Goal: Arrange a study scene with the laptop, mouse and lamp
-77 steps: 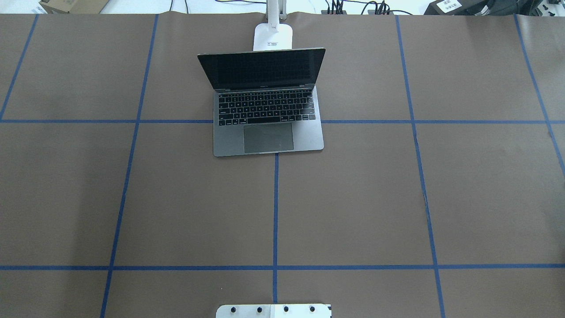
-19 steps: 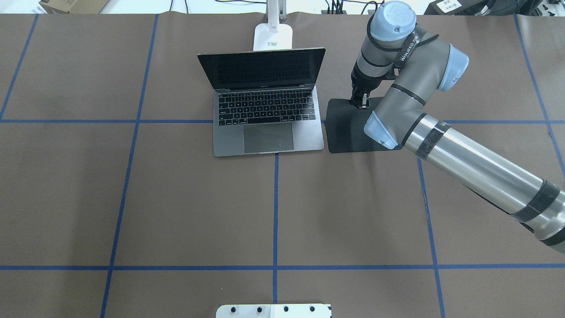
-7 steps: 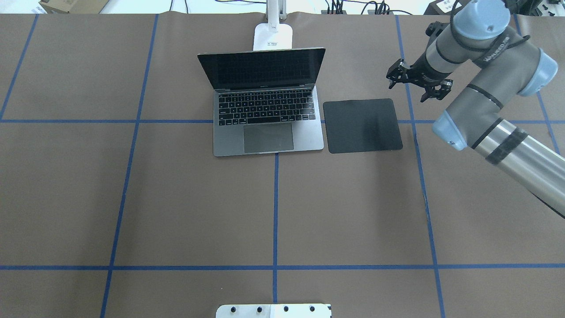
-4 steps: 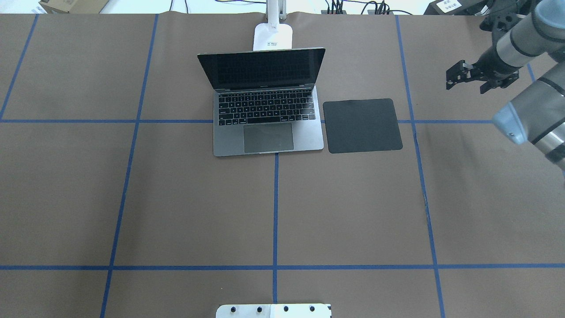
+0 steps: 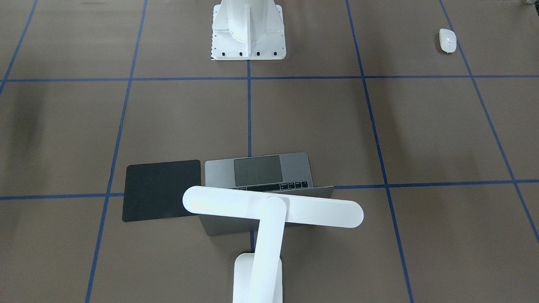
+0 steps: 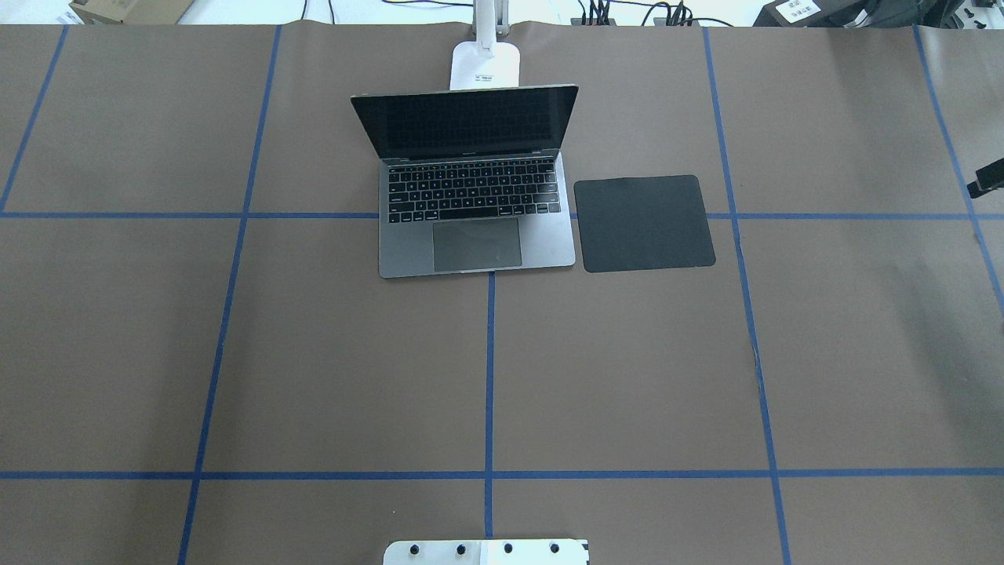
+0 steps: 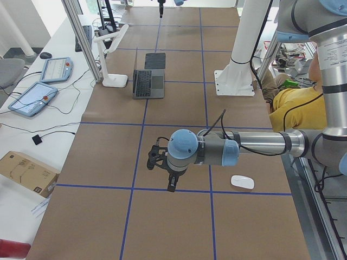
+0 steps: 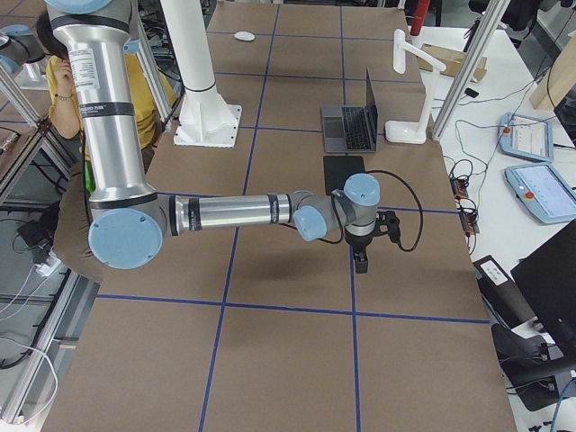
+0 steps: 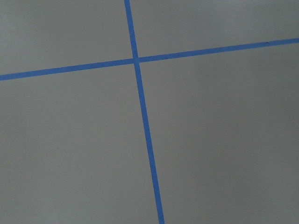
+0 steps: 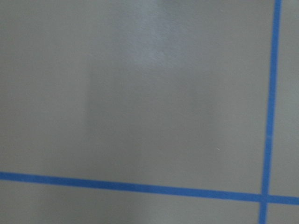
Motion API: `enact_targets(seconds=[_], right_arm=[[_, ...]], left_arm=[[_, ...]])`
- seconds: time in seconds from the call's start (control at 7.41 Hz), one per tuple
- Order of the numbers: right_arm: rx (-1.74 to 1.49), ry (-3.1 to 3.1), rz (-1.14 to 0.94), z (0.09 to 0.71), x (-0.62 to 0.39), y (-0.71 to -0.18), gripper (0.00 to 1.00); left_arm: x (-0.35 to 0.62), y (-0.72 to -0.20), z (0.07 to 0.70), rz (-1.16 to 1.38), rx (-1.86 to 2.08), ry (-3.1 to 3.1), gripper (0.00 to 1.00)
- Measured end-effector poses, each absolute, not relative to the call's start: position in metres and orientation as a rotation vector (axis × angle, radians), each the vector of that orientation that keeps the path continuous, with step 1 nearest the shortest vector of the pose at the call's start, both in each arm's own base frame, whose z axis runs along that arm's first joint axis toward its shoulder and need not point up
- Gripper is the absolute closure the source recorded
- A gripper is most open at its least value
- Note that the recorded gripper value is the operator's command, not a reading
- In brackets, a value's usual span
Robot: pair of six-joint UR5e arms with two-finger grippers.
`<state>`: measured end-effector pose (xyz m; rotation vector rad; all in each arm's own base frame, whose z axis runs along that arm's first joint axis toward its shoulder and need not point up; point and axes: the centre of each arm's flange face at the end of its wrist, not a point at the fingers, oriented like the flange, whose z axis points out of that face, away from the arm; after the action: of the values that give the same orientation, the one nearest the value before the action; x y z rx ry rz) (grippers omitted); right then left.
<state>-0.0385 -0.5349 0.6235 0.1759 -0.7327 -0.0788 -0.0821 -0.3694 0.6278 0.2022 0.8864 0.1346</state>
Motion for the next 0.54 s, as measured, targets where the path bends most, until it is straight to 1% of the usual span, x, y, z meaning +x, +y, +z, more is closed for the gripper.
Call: enact_targets(seconds=[0.27,0.54], right_arm=[[0.168,-0.733,-0.090,0.644,-0.018,-0.511,0.00],[0.159,-0.730,-0.091,0.651,-0.015,-0.503,0.00]], left_arm=[[-0.065,-0.353,0.629,0.146,0.210,0.896,0.00],[-0.039,-0.312,0.641,0.128,0.176,0.906,0.00]])
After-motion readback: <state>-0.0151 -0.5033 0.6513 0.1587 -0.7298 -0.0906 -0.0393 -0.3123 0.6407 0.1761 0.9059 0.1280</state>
